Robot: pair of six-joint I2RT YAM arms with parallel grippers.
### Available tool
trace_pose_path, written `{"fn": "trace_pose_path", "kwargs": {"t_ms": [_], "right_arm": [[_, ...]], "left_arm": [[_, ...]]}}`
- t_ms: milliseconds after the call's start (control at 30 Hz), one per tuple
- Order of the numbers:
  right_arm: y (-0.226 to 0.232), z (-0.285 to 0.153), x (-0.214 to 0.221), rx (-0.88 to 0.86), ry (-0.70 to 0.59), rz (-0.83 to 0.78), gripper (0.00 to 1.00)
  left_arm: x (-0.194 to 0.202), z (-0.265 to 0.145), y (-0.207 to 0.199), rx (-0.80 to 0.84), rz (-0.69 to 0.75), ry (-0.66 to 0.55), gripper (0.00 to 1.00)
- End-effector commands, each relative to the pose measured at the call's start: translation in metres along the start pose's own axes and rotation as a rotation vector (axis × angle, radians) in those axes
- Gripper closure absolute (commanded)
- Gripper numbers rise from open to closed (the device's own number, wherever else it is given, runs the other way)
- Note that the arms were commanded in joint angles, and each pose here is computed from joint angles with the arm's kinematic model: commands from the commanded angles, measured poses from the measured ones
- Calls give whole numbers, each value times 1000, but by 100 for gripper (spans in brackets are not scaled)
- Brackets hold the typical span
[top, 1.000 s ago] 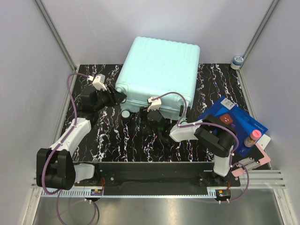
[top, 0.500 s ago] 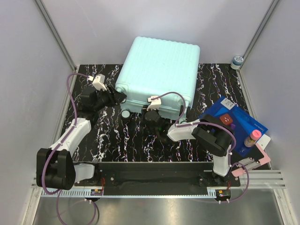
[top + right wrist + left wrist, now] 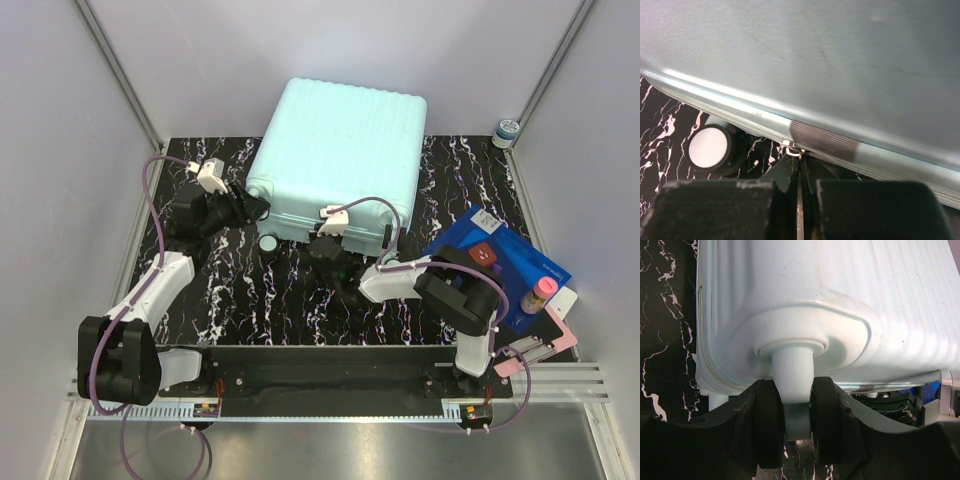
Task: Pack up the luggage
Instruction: Zip the luggage at the center of the board.
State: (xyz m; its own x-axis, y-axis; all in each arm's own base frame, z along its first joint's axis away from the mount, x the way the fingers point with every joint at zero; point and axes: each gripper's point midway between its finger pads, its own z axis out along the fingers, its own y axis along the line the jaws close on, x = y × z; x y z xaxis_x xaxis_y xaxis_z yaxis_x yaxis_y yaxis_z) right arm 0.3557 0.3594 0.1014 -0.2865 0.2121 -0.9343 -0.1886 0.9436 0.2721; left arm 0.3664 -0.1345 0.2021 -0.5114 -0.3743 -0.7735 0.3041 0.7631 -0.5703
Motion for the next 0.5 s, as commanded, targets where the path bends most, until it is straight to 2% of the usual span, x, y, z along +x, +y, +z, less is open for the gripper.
{"fn": "trace_pose_path", "kwargs": {"t_ms": [0,467], "right_arm": [[-50,-11,-44,202,-119,63,100],[-98,-53,-42,322,-77,-8,100]], "left_arm": [[-30,-7,-11,36,78,-92,100],[-33,-9,-6,16,75,-100,100]]}}
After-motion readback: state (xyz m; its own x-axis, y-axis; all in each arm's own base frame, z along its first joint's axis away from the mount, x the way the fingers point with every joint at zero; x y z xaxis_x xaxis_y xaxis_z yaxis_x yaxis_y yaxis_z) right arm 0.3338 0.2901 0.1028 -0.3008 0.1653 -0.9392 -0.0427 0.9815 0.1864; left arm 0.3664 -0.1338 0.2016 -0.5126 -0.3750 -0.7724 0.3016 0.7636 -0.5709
